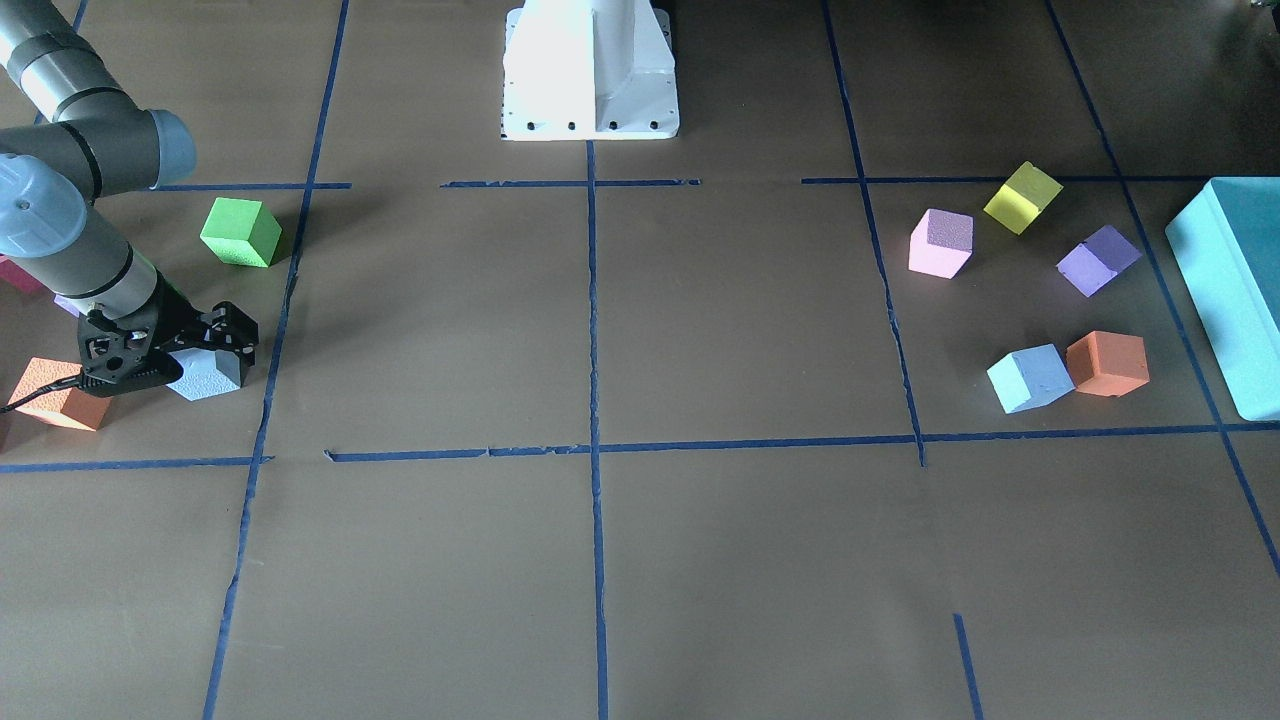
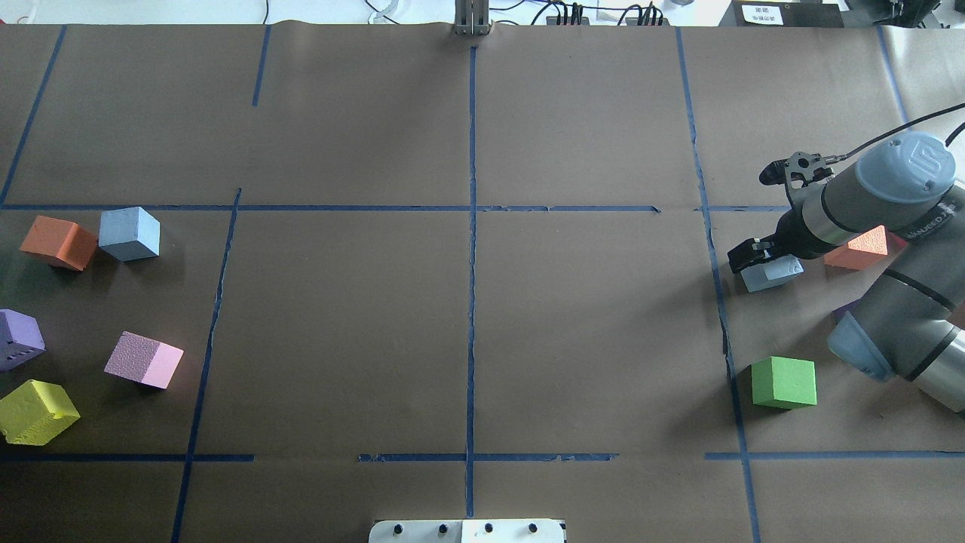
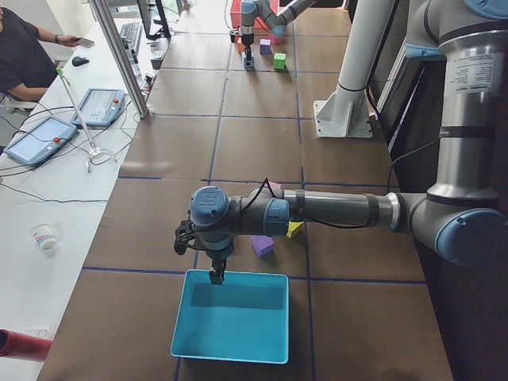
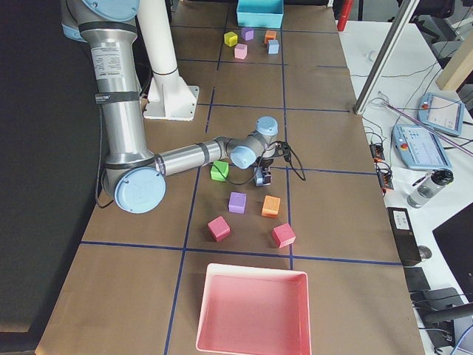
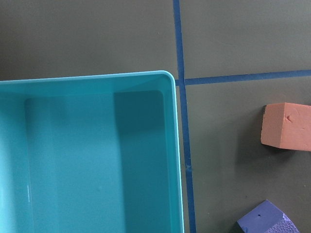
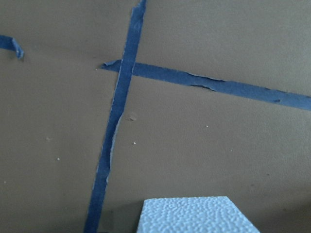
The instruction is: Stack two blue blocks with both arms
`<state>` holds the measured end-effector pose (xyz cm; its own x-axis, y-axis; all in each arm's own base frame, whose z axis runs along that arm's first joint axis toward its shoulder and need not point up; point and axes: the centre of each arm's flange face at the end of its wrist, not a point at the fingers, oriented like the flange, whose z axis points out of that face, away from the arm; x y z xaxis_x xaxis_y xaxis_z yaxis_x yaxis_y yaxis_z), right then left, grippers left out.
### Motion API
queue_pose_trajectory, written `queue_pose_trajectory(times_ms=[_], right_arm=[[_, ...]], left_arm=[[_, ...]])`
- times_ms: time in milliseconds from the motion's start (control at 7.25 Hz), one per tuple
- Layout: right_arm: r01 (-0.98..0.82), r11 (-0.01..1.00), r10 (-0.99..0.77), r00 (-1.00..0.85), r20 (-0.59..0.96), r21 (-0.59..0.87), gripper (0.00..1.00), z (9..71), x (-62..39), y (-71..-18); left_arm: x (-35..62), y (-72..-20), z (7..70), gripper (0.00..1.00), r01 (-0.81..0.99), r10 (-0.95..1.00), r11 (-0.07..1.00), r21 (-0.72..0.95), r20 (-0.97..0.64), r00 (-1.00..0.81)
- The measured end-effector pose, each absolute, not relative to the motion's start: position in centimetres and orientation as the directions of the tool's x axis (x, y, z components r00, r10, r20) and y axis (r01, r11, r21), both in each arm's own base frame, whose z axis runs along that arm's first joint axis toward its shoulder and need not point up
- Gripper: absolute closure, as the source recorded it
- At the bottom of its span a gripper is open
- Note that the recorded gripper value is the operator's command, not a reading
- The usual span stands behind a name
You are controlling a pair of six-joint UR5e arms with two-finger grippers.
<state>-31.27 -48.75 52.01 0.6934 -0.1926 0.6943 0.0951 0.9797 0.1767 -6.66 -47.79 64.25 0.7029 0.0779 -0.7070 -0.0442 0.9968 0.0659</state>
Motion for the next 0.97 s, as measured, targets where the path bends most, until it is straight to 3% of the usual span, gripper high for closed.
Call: queue_pose_trajectory(times_ms=[138,276,690,966], right_arm=[[0.088,0.980,-0.187,0.692,0.697,0.176,0.86,51.9,-30.7,-49.0],[0.080,0.981,-0.182,0.691,0.699,0.176,0.98,51.9,-30.1,-49.2],[0.058,0.983,-0.163,0.691,0.704,0.172,0.99,49.0,-28.4,-49.6],[0.071,0.989,-0.142,0.711,0.688,0.131,0.99,40.3,-30.5,-50.9]], left_arm=[[-6.7,-47.8,64.3,0.00,-0.044,0.078,0.997,0.066,-0.707,0.703],[-6.7,-47.8,64.2,0.00,-0.044,0.078,0.997,0.066,-0.707,0.703],[-6.6,-47.8,64.1,0.00,-0.042,0.077,0.997,0.067,-0.710,0.700],[-6.6,-47.8,64.0,0.00,-0.042,0.078,0.997,0.068,-0.711,0.699]])
